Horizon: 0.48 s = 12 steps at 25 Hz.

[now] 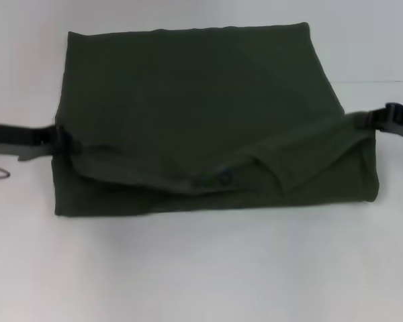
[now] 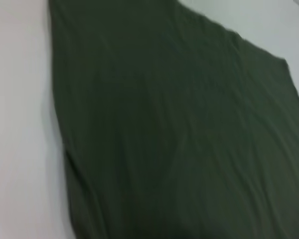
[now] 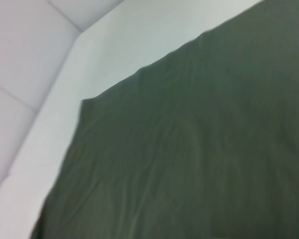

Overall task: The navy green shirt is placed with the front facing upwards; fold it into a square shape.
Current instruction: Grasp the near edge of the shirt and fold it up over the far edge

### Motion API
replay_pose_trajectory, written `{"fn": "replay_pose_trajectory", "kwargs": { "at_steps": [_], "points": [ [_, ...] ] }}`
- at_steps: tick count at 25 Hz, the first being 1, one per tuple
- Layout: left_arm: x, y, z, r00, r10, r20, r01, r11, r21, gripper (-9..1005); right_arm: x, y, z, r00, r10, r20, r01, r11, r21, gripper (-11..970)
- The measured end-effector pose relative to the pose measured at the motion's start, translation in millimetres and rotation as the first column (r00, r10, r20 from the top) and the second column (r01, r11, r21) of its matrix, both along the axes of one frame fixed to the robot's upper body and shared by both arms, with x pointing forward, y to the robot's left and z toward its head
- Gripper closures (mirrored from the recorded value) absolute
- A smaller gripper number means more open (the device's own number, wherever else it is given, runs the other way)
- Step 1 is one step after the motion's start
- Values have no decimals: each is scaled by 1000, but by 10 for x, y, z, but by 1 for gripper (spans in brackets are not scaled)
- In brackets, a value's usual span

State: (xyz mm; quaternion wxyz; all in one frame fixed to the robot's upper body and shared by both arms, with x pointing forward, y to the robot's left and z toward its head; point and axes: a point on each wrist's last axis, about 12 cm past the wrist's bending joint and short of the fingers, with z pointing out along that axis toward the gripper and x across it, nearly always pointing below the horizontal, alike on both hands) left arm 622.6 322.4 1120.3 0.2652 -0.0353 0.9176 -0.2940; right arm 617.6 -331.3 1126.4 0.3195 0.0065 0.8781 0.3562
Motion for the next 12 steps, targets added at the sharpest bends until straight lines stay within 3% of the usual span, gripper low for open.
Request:
{"fn": "replay_pose_trajectory", "kwargs": {
  "at_steps": [12],
  "points": [
    [381, -165, -4, 977, 130, 171, -162, 970, 183, 968, 555, 341, 100, 980, -96, 174, 142, 949, -281, 849]
  ]
}}
